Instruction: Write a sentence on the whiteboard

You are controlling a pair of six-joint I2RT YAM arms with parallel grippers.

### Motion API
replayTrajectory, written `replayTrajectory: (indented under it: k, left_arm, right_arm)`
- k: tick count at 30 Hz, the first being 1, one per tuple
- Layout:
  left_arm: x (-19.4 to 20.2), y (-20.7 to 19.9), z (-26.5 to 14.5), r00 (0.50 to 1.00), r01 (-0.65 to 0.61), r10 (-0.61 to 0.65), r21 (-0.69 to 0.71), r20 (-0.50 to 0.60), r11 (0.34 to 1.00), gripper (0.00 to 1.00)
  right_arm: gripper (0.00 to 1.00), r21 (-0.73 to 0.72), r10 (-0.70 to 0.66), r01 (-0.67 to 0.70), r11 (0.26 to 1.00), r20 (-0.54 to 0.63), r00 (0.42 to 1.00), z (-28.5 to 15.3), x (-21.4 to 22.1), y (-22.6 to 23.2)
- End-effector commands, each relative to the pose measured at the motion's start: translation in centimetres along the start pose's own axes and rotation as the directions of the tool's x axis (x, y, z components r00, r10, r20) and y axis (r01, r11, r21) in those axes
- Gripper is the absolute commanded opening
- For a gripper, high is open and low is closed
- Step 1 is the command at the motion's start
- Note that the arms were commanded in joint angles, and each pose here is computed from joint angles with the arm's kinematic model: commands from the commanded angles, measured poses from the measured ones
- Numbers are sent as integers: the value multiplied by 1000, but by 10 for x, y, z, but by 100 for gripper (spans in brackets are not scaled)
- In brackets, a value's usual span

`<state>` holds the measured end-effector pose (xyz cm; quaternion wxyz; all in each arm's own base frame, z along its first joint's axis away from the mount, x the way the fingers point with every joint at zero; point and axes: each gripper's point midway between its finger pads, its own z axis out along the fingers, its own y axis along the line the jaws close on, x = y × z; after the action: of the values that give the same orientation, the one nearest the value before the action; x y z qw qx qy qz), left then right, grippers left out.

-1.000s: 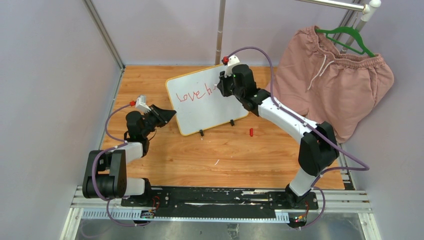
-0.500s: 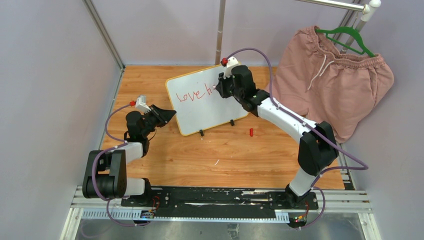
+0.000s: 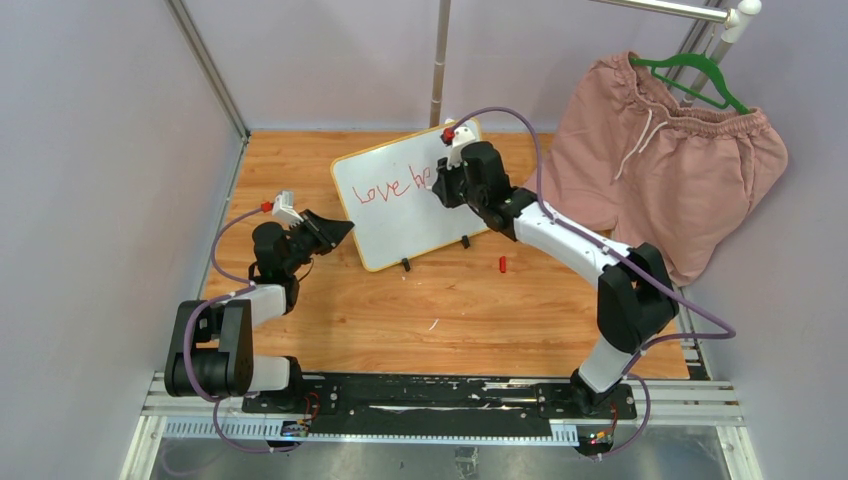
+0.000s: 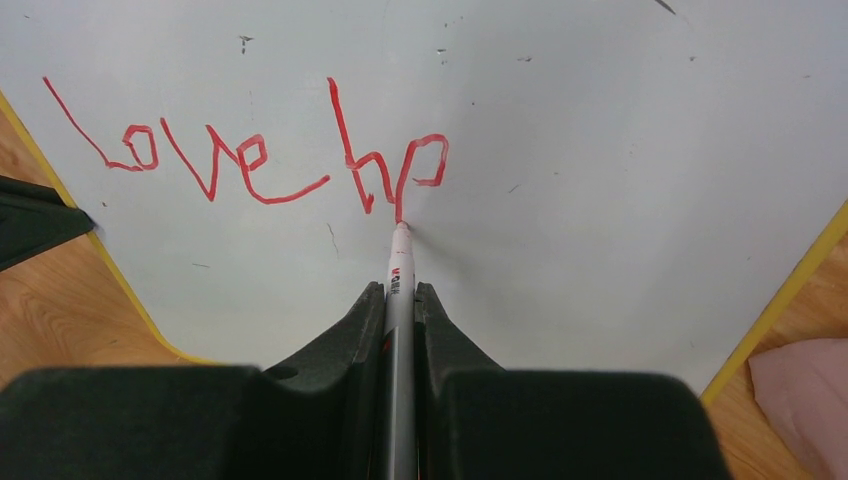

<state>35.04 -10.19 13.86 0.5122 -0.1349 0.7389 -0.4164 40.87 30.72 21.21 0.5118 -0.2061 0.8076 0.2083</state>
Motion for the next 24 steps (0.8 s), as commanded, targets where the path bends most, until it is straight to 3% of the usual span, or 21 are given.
replayTrajectory:
  k: [1, 14, 24]
  left_arm:
    - [-3, 2, -2, 1000, -12, 12, -10, 18, 1000, 0]
    - [-3, 2, -2, 1000, -14, 14, -11, 17, 1000, 0]
    - [-3, 4, -2, 1000, -18, 19, -21, 15, 1000, 0]
  right_arm:
    - [0, 72, 11, -12, 997, 21, 1000, -9, -4, -17]
    - [0, 87, 30, -36, 996, 68, 997, -17, -23, -30]
    - [0, 24, 44, -48, 999, 167, 985, -70, -52, -16]
